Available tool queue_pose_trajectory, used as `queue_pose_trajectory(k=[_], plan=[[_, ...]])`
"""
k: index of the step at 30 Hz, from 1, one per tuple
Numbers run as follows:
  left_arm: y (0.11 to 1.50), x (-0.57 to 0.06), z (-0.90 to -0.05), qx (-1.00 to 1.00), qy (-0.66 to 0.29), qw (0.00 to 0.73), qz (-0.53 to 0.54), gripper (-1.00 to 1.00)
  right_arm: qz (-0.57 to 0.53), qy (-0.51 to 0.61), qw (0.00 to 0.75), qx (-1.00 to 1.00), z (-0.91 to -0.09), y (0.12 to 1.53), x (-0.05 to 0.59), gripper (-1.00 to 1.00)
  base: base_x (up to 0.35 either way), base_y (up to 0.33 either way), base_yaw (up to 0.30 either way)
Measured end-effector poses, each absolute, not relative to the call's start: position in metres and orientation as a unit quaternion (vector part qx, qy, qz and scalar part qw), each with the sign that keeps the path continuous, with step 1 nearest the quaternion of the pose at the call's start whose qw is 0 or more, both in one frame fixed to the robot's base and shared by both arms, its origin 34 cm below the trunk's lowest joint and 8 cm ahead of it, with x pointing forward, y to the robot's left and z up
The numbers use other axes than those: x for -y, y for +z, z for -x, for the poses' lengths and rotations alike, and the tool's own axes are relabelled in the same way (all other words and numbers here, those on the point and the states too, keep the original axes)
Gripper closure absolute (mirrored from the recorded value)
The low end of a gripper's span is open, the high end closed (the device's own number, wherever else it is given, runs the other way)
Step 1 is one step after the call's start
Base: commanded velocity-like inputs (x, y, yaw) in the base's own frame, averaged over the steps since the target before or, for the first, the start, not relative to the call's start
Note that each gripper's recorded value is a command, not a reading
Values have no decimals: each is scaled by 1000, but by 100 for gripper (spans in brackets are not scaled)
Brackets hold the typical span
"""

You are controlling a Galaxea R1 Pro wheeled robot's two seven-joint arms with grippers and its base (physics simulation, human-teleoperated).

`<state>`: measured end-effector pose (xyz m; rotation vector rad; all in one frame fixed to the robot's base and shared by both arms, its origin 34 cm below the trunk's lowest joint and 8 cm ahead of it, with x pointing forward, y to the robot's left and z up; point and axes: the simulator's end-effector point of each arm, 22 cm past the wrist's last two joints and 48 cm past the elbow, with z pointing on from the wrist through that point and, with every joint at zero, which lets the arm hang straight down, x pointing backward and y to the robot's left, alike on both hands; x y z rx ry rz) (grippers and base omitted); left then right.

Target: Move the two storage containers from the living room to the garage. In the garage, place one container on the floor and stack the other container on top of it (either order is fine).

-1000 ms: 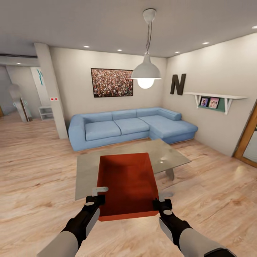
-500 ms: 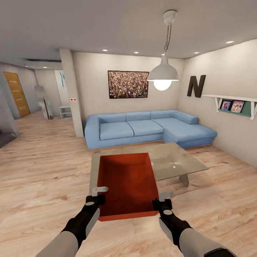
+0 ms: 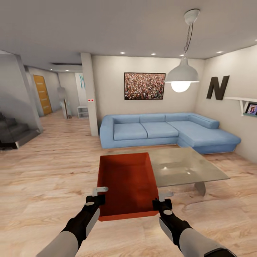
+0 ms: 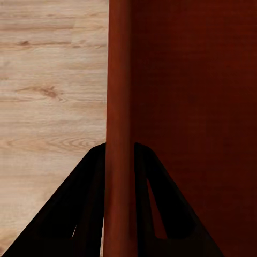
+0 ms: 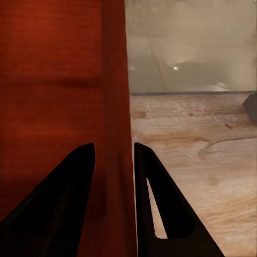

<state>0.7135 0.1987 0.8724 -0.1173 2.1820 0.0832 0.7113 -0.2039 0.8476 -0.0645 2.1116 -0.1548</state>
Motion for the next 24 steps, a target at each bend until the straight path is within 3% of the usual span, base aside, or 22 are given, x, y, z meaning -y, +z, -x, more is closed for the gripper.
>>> queue_pose_trajectory(k=[24], plan=[[883, -199, -715, -882, 33, 468, 48, 100, 26, -64, 498, -865, -713, 859, 204, 100, 0, 0, 284]])
